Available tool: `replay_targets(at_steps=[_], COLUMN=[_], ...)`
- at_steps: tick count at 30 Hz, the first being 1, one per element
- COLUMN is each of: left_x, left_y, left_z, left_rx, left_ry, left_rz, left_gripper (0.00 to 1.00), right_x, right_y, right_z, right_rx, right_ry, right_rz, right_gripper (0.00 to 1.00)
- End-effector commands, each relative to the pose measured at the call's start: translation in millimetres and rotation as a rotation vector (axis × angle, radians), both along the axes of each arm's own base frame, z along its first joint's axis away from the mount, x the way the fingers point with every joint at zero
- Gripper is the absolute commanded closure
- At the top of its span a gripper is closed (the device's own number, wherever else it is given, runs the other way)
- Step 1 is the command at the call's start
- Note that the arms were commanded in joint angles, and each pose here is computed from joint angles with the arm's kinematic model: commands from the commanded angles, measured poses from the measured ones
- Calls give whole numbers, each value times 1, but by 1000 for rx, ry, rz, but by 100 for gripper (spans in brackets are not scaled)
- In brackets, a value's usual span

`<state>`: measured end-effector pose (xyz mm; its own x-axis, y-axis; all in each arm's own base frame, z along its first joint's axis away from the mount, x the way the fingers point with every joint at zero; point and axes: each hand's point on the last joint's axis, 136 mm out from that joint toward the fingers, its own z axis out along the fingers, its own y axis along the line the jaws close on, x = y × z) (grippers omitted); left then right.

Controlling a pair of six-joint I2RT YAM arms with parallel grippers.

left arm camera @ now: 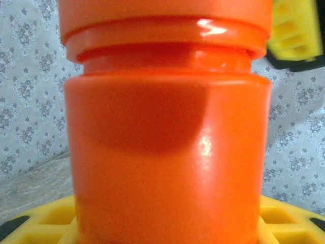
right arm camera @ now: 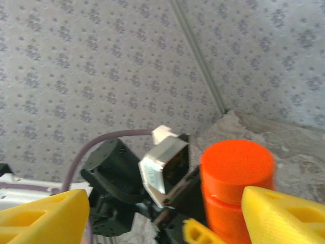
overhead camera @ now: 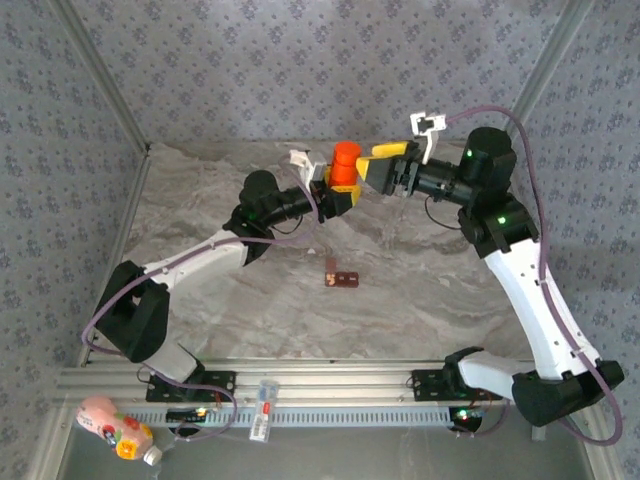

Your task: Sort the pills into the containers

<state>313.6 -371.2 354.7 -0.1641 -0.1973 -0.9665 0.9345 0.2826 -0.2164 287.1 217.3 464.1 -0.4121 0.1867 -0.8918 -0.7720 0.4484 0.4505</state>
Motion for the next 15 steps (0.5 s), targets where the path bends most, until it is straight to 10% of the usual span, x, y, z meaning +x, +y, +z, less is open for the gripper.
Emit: replay_targets(at_steps=[1,15], left_x=[-13,-29], left_y=[0,-8], left_z=[31,38], left_rx=[-61,-60], left_ry=[-63,-40], left_rz=[-74,-215], left_gripper=[100,100], right_x=[17,16], right_y=[-8,12], right_z=[-5,-3], right_rx=[-10,-27], right_ry=[51,-15], right_rz=[-21,129], right_gripper=[18,17])
